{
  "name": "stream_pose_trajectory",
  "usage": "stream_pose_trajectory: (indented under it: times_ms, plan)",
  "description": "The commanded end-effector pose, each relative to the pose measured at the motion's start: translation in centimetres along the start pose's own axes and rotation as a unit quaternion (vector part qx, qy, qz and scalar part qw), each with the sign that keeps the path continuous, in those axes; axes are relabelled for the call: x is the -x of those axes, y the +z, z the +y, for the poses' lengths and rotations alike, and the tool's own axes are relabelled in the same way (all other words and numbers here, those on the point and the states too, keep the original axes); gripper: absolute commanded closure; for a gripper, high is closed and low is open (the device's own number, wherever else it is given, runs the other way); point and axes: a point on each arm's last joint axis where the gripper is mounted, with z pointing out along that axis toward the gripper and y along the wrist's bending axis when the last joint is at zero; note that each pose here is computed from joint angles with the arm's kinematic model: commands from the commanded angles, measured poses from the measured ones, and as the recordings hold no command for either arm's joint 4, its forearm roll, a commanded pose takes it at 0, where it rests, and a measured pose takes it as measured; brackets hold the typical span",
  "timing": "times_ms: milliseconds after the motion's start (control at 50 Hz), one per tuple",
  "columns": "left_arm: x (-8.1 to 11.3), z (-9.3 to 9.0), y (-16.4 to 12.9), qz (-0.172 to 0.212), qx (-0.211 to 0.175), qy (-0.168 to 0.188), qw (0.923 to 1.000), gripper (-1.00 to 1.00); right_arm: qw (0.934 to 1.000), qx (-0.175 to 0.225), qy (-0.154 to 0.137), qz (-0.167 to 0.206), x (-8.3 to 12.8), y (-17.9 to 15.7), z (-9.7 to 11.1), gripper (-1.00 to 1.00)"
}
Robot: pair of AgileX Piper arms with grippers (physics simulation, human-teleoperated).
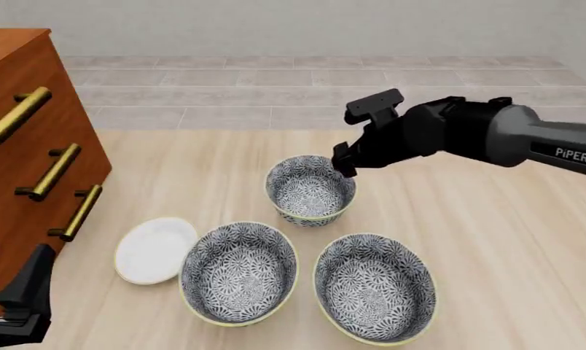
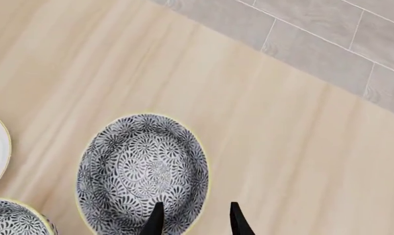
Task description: Stack the bowl at the front on the bowl in the middle.
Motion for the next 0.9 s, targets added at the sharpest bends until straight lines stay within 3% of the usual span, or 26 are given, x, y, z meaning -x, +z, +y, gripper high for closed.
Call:
stream_pose_trajectory:
  times_ms: [20, 900]
  plan:
    - [0.0, 0.0, 0.0, 0.0, 0.0, 0.0, 1.0, -1.0, 0.9999, -0.001, 0.011, 0.011, -0.5, 1.8, -0.2, -1.0]
    - [0.0, 0.0, 0.0, 0.0, 0.0, 0.0, 1.0, -1.0, 0.9974, 0.007, 0.051, 0.051, -3.9, 6.5, 1.0, -1.0]
